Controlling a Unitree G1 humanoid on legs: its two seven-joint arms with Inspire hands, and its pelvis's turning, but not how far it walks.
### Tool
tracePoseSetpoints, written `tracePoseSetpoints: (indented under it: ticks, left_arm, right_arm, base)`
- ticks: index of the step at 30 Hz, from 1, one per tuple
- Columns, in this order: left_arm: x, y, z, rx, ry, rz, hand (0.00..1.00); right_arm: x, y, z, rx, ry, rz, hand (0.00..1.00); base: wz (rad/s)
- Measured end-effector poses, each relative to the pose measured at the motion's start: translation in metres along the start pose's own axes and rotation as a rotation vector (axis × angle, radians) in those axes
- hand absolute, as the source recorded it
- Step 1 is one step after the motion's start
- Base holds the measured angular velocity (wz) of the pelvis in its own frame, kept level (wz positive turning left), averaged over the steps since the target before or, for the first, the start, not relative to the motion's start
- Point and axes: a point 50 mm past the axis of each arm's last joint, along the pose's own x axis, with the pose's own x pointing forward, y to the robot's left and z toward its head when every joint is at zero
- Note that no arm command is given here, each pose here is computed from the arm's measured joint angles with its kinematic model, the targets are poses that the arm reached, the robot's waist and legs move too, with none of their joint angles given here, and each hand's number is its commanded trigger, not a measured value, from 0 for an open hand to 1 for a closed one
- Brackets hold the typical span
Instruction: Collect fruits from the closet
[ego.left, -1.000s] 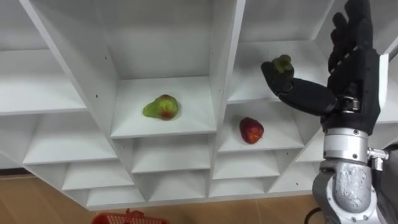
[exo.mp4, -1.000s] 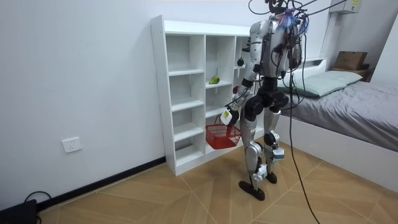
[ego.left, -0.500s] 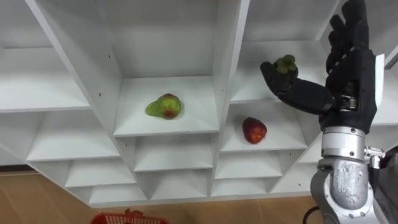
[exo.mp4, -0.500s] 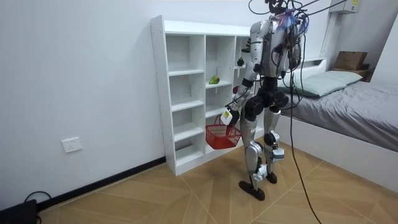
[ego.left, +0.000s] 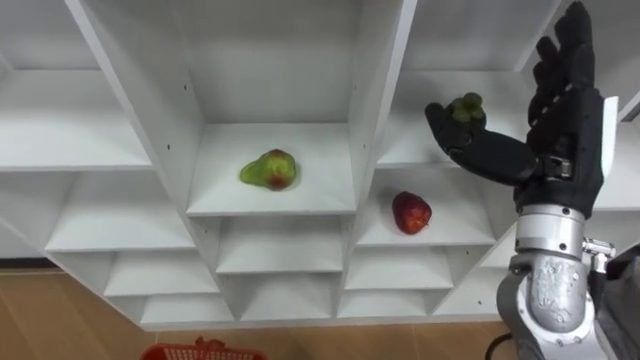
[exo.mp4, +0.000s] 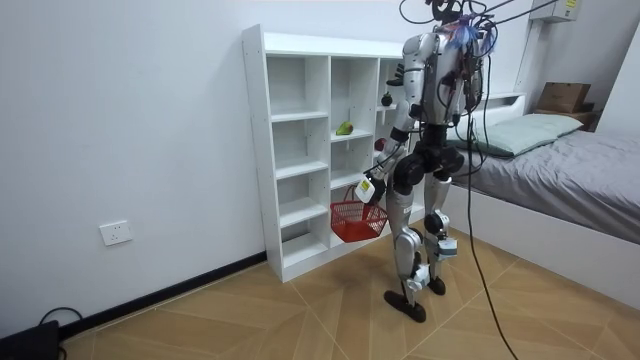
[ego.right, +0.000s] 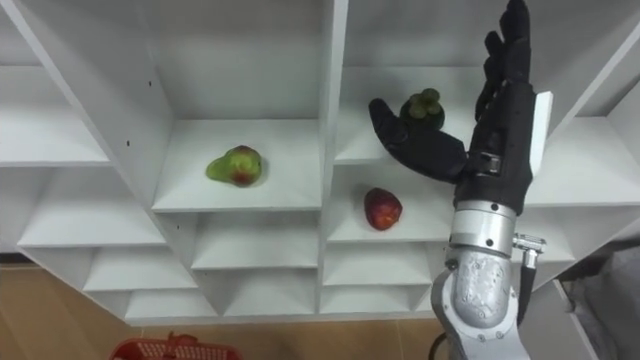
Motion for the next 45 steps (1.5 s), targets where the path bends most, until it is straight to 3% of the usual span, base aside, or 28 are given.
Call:
tracePoseSetpoints:
  ticks: [18, 24, 29, 45]
  left_arm:
    - [0.0, 0.002, -0.001, 0.004, 0.016, 0.005, 1.0]
    - [-0.002, 0.005, -0.004, -0.026, 0.032, 0.008, 1.0]
    - [-0.003, 0.006, -0.005, -0.043, 0.043, 0.008, 1.0]
    - [-0.005, 0.004, -0.009, -0.069, 0.069, 0.046, 1.0]
  right_arm:
    - [0.005, -0.002, -0.006, -0.009, 0.025, -0.018, 0.0]
    - [0.002, -0.008, -0.035, -0.063, 0.189, 0.016, 0.0]
    - [0.003, -0.01, -0.042, 0.044, 0.278, 0.029, 0.0]
    - [0.01, -0.013, -0.06, 0.071, 0.371, 0.045, 0.0]
  base:
    - [0.05]
    - [0.02]
    - [0.01]
    - [0.01]
